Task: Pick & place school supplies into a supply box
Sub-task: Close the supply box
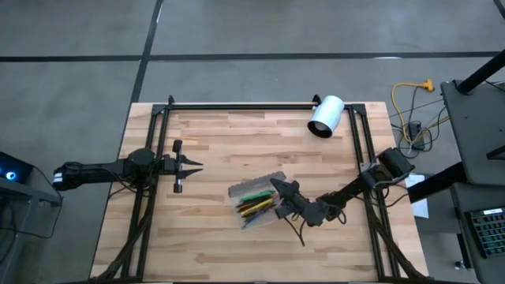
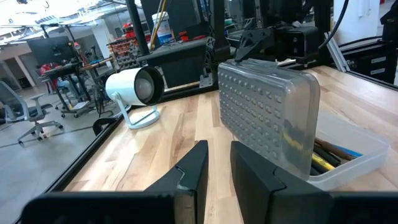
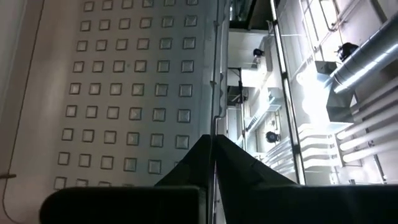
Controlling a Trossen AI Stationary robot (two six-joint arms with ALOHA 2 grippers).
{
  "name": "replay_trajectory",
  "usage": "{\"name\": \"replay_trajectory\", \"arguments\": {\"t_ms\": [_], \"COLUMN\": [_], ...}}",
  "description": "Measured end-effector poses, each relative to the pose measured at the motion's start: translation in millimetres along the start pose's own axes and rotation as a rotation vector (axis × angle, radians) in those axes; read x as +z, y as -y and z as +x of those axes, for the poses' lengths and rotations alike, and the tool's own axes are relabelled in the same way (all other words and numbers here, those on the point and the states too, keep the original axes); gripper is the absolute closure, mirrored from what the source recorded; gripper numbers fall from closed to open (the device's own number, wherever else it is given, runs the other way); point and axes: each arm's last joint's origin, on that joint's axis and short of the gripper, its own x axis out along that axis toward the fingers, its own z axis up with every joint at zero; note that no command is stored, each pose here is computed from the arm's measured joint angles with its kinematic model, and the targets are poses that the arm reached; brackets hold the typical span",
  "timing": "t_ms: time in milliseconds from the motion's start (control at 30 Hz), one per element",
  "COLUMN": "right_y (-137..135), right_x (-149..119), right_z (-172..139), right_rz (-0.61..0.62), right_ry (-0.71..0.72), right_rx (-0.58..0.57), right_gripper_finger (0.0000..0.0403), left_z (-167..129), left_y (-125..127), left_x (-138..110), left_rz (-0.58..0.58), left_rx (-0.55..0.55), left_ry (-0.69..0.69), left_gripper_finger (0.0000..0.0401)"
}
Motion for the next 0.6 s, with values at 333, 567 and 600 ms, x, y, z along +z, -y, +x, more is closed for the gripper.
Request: {"name": "replay_trajectory", "arguments": {"t_ms": [333,567,600], "right_y": [1.7,3.2,3.9], "right_x": [-7.1,-20.7,-22.0], "right_z": [13.3,21.8,21.2], "right_rz": [0.015,0.04,0.047], "right_ry": [0.014,-0.019,-0.018], "right_rx": [-0.012,-0.048,-0.056], "right_gripper_finger": [0.0394,0.0394,0.0395], "left_z": [0.0,0.0,0.0], "left_y": [0.0,0.0,0.0], "left_x": [0.0,0.0,0.0], "left_rz": [0.0,0.0,0.0], "left_rx": [0.0,0.0,0.0], "left_ry": [0.0,0.0,0.0], "left_gripper_finger": [0.0347,0.0347,0.0347]}}
